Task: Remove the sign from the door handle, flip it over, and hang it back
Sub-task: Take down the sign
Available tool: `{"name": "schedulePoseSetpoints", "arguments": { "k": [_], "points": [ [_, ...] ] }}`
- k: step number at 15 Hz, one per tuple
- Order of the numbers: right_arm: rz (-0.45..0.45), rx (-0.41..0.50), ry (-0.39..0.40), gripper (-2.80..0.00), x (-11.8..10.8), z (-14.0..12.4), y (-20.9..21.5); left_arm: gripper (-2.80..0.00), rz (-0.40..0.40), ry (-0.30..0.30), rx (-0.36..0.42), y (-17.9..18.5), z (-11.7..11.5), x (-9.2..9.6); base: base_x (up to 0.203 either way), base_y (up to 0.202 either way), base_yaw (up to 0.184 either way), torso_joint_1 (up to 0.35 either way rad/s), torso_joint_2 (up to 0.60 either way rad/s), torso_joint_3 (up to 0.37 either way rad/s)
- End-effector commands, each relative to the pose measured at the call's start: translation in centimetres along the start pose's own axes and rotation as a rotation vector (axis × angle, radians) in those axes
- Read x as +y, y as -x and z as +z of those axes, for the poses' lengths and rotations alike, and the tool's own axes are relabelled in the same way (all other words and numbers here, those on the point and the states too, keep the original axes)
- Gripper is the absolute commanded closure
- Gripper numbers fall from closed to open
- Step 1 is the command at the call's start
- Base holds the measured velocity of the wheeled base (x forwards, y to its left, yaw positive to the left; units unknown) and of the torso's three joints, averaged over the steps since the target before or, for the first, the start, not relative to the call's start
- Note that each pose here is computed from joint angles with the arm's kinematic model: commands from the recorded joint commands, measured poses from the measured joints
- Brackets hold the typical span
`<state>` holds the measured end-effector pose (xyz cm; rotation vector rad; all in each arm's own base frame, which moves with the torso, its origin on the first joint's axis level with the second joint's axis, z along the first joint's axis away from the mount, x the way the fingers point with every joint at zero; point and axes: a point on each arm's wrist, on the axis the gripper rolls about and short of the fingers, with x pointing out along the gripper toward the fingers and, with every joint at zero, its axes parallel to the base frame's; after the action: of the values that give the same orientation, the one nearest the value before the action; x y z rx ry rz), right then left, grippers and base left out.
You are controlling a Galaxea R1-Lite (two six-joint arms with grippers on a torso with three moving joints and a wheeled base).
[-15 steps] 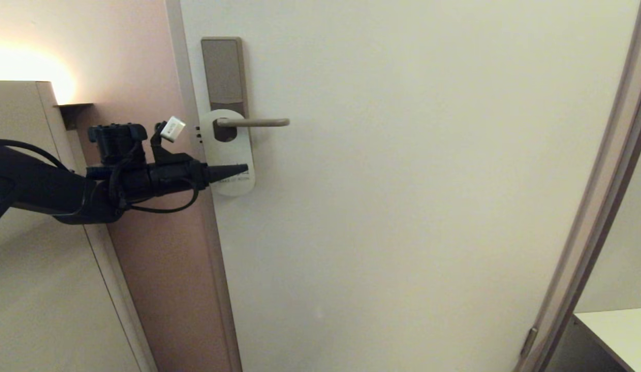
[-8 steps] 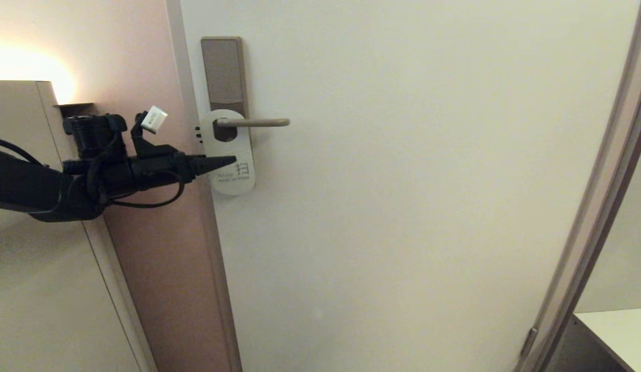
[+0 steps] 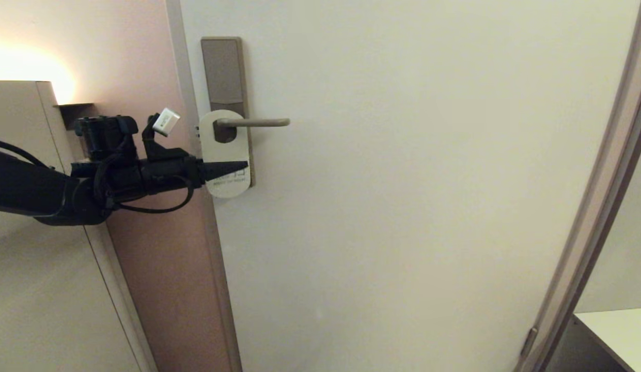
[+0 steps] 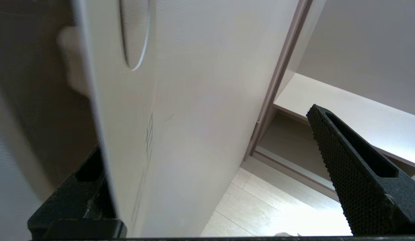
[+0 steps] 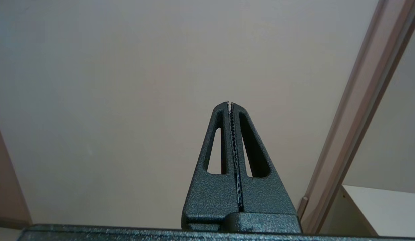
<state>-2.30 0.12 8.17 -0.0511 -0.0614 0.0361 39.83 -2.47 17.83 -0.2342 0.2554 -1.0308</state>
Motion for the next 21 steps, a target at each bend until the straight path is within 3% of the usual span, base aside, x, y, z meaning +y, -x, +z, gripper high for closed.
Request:
{"name": "schedulePoseSetpoints", "arguments": {
  "k": [1,8,21],
  "points": [
    [0.002,0.001,0.001,0.00,0.0,0.0,0.0,-2.80,-0.012,0.003,0.006,-0.4,-0.3,0.0,0.000,0.000,0.000,0.000,0.00,0.000],
    [-0.001,-0.001,0.001,0.00,0.0,0.0,0.0,-2.80,-0.002,0.010,0.008,-1.1,-1.0,1.7,0.000,0.000,0.000,0.000,0.00,0.000],
    [0.001,-0.001,0.001,0.00,0.0,0.0,0.0,-2.80,-0.001,-0.032,-0.021,-1.3,-0.7,2.1,0.000,0.000,0.000,0.000,0.00,0.000]
  ]
}}
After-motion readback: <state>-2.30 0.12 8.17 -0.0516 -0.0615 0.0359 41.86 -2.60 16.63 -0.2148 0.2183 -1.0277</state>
